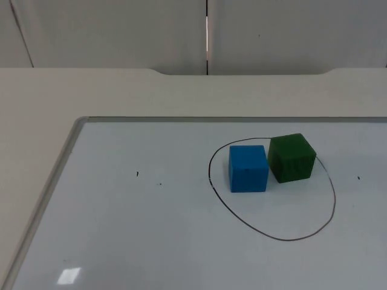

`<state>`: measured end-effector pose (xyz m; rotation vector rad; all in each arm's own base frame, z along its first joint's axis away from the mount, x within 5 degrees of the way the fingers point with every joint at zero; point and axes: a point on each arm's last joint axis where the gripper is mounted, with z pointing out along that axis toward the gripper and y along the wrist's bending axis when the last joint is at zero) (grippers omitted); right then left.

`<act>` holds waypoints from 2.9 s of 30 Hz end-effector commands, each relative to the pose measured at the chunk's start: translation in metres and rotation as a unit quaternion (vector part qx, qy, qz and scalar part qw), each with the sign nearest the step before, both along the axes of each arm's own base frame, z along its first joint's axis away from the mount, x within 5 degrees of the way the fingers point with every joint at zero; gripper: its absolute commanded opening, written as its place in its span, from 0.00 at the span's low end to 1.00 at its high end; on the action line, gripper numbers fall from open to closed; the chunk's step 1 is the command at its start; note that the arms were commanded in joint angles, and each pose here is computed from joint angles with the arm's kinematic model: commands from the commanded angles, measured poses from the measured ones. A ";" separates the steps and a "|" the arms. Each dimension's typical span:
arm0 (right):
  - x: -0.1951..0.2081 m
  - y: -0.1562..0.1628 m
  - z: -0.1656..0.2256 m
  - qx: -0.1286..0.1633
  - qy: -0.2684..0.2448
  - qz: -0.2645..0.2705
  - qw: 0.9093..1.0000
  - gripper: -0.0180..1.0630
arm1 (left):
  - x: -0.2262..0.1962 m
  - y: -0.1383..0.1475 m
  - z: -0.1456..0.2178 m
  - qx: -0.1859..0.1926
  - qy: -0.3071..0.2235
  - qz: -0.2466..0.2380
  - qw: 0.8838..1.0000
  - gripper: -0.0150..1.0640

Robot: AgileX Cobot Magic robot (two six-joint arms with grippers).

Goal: Push the two cubes into the marked area.

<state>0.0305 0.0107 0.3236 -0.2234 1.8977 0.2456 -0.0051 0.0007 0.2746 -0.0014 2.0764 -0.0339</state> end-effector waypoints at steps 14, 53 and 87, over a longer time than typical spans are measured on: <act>-0.041 -0.011 -0.026 -0.053 -0.001 0.020 0.998 0.02 | 0.000 0.001 -0.001 0.003 -0.005 -0.001 1.000 0.01; -0.037 -0.017 -0.044 -0.067 0.057 -0.016 0.996 0.02 | 0.000 0.001 -0.001 0.003 -0.005 -0.001 1.000 0.01; -0.037 -0.016 -0.044 -0.063 0.058 -0.017 0.996 0.02 | 0.000 0.001 -0.001 0.005 -0.005 -0.001 1.000 0.99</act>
